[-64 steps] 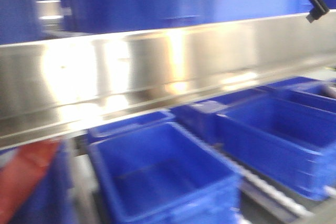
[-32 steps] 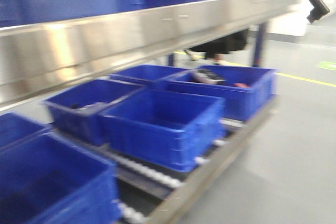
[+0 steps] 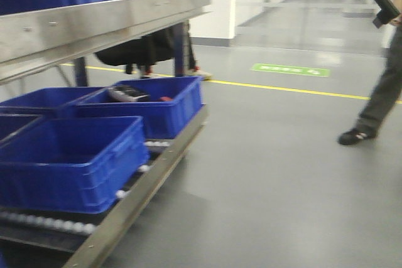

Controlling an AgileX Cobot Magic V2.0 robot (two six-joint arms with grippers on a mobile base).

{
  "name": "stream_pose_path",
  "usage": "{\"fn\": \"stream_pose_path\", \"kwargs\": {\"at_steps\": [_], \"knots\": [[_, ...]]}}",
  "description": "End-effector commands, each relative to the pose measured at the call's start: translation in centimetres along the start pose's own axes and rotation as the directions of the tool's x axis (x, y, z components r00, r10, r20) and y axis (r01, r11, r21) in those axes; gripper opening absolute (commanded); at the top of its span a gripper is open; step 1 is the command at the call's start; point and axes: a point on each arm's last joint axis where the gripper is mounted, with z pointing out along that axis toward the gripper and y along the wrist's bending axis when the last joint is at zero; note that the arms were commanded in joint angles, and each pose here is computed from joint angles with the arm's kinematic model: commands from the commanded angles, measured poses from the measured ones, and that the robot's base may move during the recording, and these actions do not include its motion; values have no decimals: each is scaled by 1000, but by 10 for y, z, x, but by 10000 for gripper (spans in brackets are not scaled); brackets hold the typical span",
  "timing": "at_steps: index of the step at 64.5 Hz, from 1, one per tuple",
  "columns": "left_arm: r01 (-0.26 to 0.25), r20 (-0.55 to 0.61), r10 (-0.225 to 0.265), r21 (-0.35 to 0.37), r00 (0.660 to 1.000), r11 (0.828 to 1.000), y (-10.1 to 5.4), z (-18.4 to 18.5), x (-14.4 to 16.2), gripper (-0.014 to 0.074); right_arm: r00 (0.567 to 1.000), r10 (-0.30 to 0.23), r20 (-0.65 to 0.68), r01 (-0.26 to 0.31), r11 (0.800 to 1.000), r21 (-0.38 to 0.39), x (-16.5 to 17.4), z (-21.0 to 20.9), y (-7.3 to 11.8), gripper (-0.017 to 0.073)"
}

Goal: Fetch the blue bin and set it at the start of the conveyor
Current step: 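Hold the bin with both grippers while driving to the red conveyor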

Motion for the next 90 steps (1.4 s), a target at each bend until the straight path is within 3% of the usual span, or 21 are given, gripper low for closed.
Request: {"fn": "stream_pose_path", "kwargs": {"at_steps": [1,90], "knots": [[-8,44,8,-10,999,1000,2,-6,-5,-111,997,-7,70,8,1000,-11,-8,-9,-2,-153],[-8,44,8,-10,999,1000,2,-6,-5,-111,1000,-7,3,7,1000,21,-2,-9,-5,-153]]}}
